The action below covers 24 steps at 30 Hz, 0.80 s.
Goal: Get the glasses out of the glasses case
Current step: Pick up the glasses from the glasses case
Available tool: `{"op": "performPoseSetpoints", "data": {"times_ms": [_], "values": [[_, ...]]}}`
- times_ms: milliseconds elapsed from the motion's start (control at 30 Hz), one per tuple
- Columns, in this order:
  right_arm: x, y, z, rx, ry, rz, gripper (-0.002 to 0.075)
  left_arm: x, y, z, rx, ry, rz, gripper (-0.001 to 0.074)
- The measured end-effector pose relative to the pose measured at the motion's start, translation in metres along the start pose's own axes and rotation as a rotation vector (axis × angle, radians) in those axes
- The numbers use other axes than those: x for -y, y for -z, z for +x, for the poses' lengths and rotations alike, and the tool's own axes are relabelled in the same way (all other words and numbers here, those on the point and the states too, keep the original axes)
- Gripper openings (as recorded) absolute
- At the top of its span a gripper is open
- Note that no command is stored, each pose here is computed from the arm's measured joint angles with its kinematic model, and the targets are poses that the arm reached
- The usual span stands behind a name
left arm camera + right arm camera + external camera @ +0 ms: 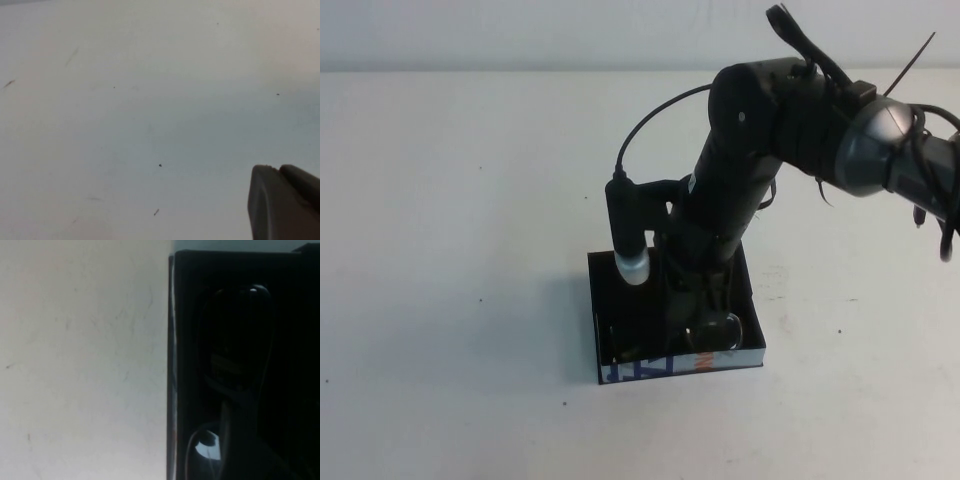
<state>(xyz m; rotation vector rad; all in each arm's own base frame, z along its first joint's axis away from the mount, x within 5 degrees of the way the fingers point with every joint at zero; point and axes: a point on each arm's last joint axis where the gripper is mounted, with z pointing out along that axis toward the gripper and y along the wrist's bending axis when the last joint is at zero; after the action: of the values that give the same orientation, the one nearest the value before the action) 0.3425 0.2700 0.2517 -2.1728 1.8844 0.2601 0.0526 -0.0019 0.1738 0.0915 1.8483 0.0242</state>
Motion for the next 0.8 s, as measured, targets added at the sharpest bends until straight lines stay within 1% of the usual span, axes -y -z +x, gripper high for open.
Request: {"op": "performPoseSetpoints", "data": {"times_ms": [167, 267, 400, 500, 800], "values": [[-0.001, 0.000, -0.001, 0.005, -0.013, -0.002, 0.0305, 0.000, 0.000, 0.000, 0.000, 0.000, 0.000, -0.0005], [0.000, -0.001, -0.001, 0.004, -0.017, -0.003, 0.0328, 0.000, 0.000, 0.000, 0.000, 0.000, 0.000, -0.0005], [0.000, -0.009, -0.002, -0.003, -0.016, -0.018, 0.0333, 0.000, 0.000, 0.000, 0.000, 0.000, 0.000, -0.0005], [0.000, -0.015, -0.001, -0.016, -0.014, -0.031, 0.0319, 0.000, 0.000, 0.000, 0.000, 0.000, 0.000, -0.0005], [0.003, -0.026, 0.007, -0.080, -0.049, -0.022, 0.0304, 0.000, 0.000, 0.000, 0.000, 0.000, 0.000, -0.0005]]}}
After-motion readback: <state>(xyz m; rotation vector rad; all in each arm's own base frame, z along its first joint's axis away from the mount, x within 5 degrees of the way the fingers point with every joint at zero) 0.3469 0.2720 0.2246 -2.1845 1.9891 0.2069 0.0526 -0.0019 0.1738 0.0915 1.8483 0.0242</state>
